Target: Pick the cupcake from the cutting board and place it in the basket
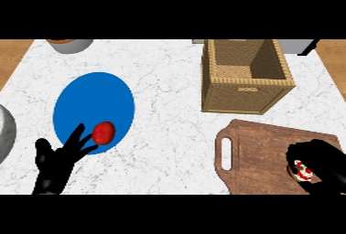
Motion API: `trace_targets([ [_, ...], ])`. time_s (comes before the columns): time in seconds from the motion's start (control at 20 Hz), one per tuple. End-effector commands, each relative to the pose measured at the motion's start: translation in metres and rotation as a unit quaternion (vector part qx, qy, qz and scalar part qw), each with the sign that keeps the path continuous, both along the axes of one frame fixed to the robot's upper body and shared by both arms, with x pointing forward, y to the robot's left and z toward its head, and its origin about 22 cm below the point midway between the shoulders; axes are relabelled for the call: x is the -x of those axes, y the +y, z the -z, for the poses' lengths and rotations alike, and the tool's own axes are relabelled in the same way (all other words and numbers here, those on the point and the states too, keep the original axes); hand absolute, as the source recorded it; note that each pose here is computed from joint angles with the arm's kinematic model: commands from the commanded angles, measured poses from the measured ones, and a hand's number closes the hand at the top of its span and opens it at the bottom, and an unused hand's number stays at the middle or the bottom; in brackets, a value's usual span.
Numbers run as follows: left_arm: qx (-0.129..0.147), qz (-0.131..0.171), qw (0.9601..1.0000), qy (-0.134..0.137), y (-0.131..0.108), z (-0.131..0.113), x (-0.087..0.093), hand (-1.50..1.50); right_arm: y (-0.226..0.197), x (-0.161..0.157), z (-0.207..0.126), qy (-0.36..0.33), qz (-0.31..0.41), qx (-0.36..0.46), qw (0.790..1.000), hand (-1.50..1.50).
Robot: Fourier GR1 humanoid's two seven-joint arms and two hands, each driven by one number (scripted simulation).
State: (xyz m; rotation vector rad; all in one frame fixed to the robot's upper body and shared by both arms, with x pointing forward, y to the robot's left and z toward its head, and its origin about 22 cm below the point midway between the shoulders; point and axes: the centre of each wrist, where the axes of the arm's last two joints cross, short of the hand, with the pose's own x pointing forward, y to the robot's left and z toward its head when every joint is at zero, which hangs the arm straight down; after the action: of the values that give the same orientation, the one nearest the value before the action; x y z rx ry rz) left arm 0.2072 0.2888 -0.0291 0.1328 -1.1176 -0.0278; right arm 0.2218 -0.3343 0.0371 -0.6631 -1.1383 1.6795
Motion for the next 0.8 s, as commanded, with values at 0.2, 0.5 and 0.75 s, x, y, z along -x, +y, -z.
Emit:
trace_targets([
  [0.2, -0.005, -0.004, 0.9989, 0.047, 0.008, 0.019, 0.014, 0.00, 0.121, 0.003, 0.016, -0.039, 0.068, -0.018, 0.997, 1.50],
  [0.5, -0.015, 0.010, 0.9992, 0.037, 0.000, 0.014, 0.001, 0.00, 0.224, -0.001, -0.003, -0.095, 0.145, -0.058, 0.983, 1.50],
  [0.75, -0.008, 0.008, 0.9993, 0.035, 0.001, 0.009, 0.001, 0.00, 0.228, 0.009, -0.040, -0.125, 0.220, -0.303, 0.919, 1.50],
])
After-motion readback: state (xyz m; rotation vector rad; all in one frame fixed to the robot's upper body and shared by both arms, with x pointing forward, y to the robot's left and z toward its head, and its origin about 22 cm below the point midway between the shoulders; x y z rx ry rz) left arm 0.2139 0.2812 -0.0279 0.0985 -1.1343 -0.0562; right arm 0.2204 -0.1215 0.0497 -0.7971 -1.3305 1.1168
